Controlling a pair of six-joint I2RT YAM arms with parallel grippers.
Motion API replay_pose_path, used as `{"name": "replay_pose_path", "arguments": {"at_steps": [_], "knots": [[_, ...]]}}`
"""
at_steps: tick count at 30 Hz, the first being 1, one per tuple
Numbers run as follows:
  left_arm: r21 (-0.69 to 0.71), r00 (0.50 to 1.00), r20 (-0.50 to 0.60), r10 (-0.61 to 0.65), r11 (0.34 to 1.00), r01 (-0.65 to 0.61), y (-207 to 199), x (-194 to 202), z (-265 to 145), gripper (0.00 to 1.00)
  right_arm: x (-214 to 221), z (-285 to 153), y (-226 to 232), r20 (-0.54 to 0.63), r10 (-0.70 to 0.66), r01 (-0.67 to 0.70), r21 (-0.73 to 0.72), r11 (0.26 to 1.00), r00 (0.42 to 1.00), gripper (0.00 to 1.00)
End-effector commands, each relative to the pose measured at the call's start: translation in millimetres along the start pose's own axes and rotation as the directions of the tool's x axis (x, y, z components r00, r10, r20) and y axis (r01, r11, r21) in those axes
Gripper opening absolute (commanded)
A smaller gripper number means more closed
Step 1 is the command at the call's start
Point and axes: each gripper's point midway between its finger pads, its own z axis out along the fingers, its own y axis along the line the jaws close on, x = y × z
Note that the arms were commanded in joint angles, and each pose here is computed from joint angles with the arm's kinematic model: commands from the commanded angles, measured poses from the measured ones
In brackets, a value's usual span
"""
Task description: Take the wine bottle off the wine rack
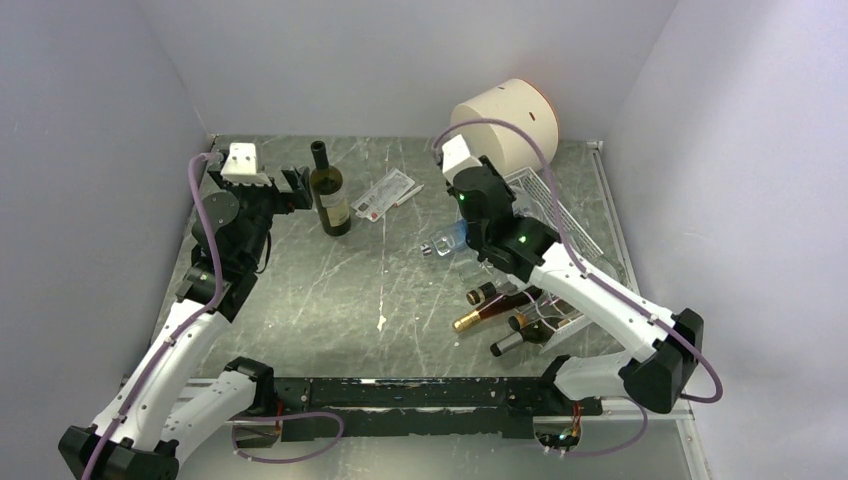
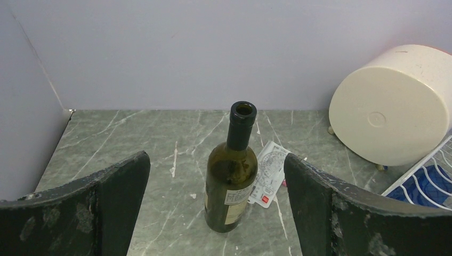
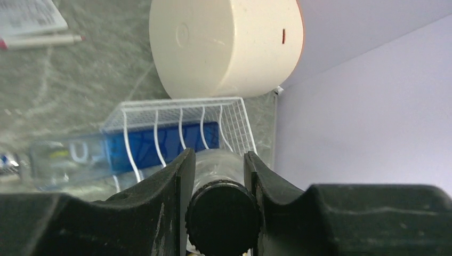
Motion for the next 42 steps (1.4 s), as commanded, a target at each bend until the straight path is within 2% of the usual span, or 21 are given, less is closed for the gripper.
{"name": "replay_pose_path", "arguments": {"at_steps": [1,10,17,20,27,32,42], "knots": [[0.012,0.998,0.06,-0.007,1.0,0.006,-3,-26,-4,0.99,-49,-16,-53,0.102,0.271,-0.282,0.121,0.952,0.957,0.0],[-0.029,0.998,0.059,0.006,1.0,-0.004,5,-22,-3,0.99,-114,-19,-38,0.197,0.528,-0.515,-0.119,0.849,0.826,0.0],[-0.046,0.997,0.081,0.001,0.999,0.002,9,-30,-8,0.99,-169,-15,11,0.194,0.658,-0.558,-0.391,0.732,0.727,0.0],[-0.063,0.996,0.088,0.003,0.998,0.003,12,-32,-10,0.99,-182,-5,35,0.176,0.708,-0.583,-0.451,0.676,0.684,0.0],[-0.078,0.995,0.102,0.0,0.997,0.008,16,-36,-13,0.99,-189,33,96,0.121,0.765,-0.628,-0.498,0.598,0.633,0.0],[-0.085,0.994,0.111,-0.012,0.996,0.022,17,-40,-16,0.99,-184,56,130,0.107,0.782,-0.645,-0.503,0.575,0.614,0.0],[-0.123,0.993,0.119,0.015,0.992,0.0,25,-41,-17,0.99,-182,94,180,0.197,0.729,-0.549,-0.538,0.639,0.656,0.0]]}}
